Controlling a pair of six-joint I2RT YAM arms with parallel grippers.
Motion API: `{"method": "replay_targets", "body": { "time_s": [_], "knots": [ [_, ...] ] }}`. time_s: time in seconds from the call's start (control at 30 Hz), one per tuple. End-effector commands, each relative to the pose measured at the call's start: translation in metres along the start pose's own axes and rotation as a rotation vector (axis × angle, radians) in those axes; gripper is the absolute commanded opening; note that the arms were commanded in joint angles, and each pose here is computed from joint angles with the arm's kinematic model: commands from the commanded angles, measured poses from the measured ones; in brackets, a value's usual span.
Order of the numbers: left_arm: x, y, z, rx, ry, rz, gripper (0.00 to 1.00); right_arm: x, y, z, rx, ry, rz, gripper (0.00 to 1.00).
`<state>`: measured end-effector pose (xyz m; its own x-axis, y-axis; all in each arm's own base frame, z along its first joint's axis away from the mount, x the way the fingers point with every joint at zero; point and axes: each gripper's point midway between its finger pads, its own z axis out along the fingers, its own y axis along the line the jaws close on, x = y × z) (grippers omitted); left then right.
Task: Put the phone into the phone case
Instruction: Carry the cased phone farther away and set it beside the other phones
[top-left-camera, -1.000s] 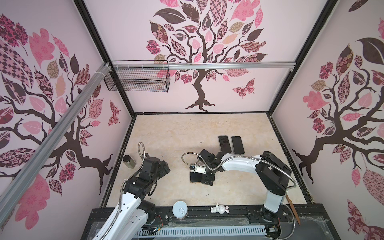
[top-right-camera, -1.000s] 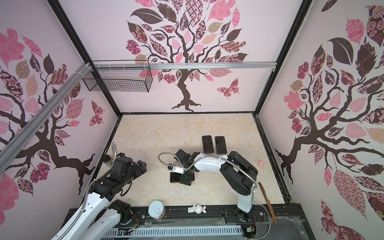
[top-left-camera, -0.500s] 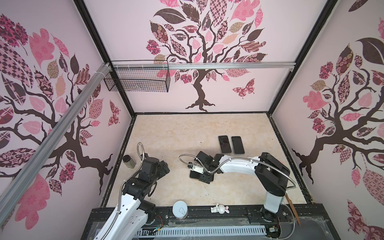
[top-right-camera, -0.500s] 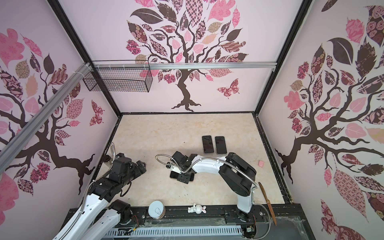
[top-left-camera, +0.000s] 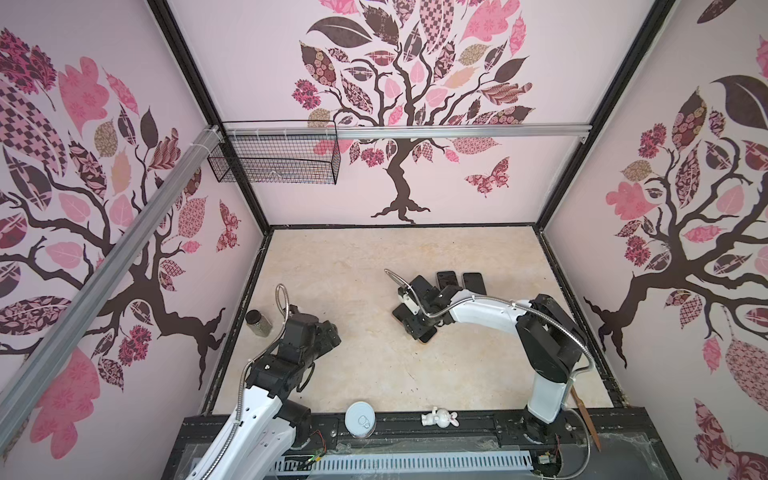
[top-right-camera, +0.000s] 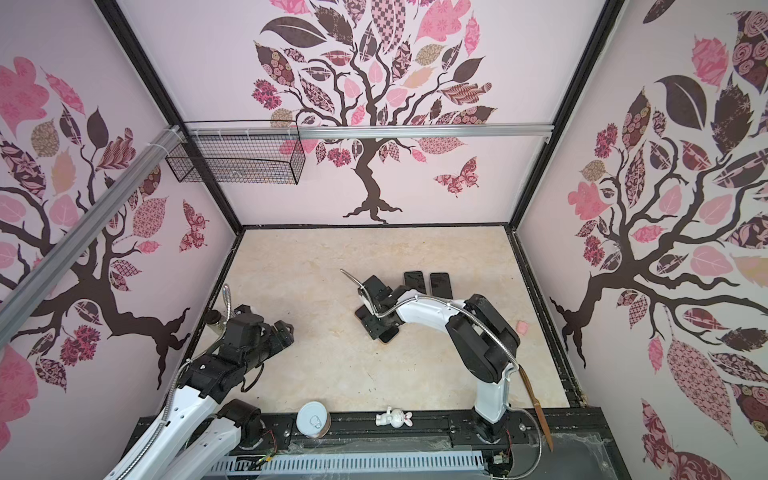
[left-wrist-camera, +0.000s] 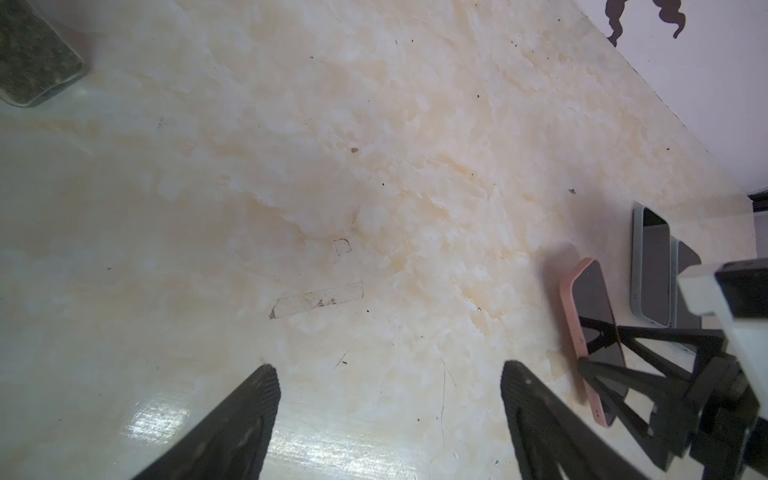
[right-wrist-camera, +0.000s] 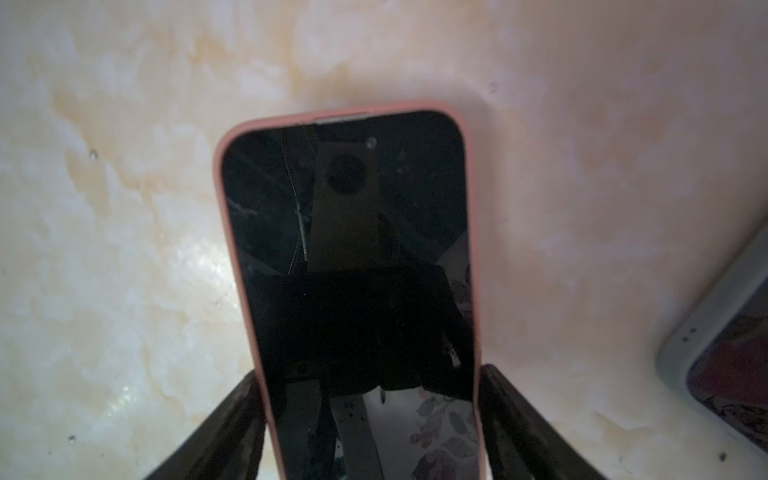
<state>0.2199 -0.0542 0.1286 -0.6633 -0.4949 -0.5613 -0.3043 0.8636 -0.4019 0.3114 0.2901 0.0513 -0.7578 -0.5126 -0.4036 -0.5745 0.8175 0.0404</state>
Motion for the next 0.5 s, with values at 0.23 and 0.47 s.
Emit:
{"method": "replay_targets", "body": {
  "time_s": [0.23,0.47],
  "knots": [
    [-0.008,-0.016,-0.003,0.066,-0.012,0.043,0.86,-0.062,-0.049,0.004,0.022,-0.104,0.366,0.28],
    [-0.011,-0.018,-0.008,0.067,-0.017,0.054,0.86,-0.073,-0.076,0.02,0.108,-0.118,0.438,0.27]
  ]
}}
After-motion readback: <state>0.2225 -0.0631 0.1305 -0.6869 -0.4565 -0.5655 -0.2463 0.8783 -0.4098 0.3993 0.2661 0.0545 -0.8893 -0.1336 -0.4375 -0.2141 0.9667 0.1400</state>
